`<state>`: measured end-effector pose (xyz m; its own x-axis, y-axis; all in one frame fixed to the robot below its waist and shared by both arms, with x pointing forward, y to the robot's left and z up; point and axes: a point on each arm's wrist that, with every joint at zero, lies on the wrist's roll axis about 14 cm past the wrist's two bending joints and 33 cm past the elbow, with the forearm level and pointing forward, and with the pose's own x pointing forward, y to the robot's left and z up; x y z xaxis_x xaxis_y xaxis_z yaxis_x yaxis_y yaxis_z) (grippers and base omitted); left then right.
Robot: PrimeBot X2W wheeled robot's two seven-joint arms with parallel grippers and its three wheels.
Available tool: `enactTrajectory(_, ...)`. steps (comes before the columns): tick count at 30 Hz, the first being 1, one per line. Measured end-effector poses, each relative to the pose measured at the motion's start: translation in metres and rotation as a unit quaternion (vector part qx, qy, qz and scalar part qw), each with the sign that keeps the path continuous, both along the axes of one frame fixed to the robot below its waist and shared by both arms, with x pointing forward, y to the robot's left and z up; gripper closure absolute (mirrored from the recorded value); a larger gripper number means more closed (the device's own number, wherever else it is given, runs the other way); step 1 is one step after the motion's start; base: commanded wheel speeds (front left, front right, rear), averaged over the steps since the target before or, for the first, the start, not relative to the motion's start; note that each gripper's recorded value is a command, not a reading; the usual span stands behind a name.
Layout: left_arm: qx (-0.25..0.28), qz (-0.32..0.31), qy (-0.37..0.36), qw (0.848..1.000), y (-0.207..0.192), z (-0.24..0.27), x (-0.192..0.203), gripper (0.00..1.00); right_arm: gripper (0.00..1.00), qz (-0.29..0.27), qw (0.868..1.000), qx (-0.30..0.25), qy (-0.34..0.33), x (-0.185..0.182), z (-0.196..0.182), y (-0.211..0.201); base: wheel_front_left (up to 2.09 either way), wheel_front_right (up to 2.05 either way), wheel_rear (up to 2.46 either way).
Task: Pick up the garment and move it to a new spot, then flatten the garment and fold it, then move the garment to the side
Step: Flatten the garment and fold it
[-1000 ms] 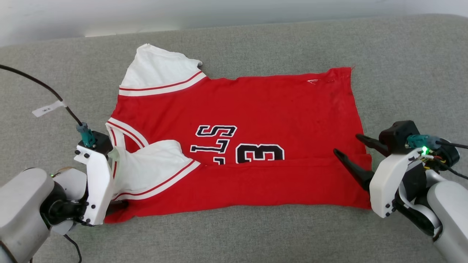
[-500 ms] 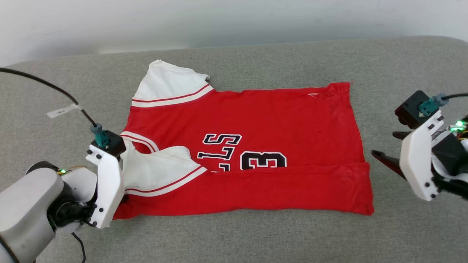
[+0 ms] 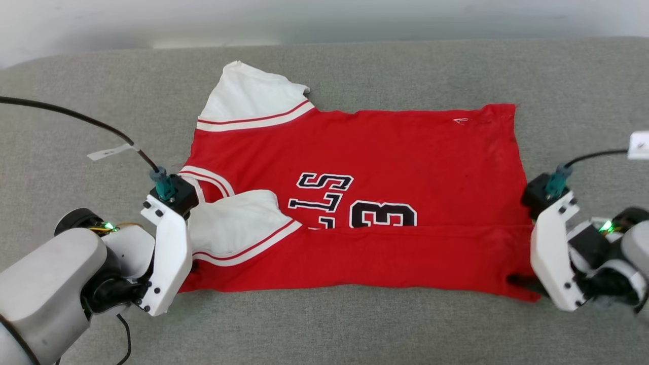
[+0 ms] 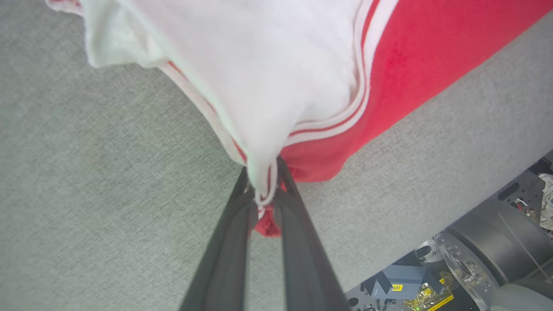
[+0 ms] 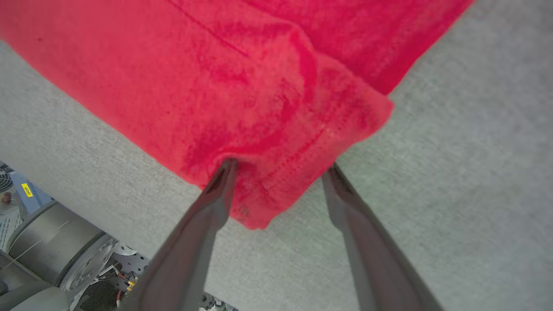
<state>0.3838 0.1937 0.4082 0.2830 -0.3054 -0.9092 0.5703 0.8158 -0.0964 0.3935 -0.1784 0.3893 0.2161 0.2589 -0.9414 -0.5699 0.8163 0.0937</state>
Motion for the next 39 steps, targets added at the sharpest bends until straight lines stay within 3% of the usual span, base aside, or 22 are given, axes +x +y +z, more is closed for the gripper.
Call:
enactTrajectory(8, 0.004, 0.003, 0.014, 1.000, 0.005, -0.012, -0.003, 1.00, 0.00, -0.006, 1.000, 0.016, 0.024, -0.008, -0.027, 0.011, 0.00, 0.00, 0.00)
enactTrajectory(9, 0.005, 0.003, 0.012, 1.000, 0.005, -0.012, -0.003, 1.00, 0.55, -0.008, 1.000, 0.019, 0.020, -0.007, -0.027, 0.012, 0.00, 0.00, 0.00)
enactTrajectory(10, 0.006, 0.003, 0.012, 1.000, 0.006, -0.013, -0.003, 1.00, 1.00, -0.010, 1.000, 0.022, 0.014, -0.007, -0.026, 0.012, 0.00, 0.00, 0.00)
enactTrajectory(27, -0.022, 0.017, 0.000, 1.000, 0.012, 0.010, -0.041, 1.00, 1.00, -0.020, 0.994, 0.057, -0.093, -0.014, 0.038, -0.008, 0.00, 0.00, 0.00)
enactTrajectory(34, -0.029, 0.011, 0.020, 0.999, 0.004, 0.002, -0.063, 1.00, 1.00, -0.026, 0.996, 0.060, -0.062, -0.043, 0.031, -0.019, 0.00, 0.00, 0.00)
enactTrajectory(39, -0.025, 0.013, 0.041, 0.999, 0.004, -0.012, -0.071, 1.00, 1.00, -0.036, 0.998, 0.058, -0.013, -0.067, 0.006, -0.021, 0.00, 0.00, 0.00)
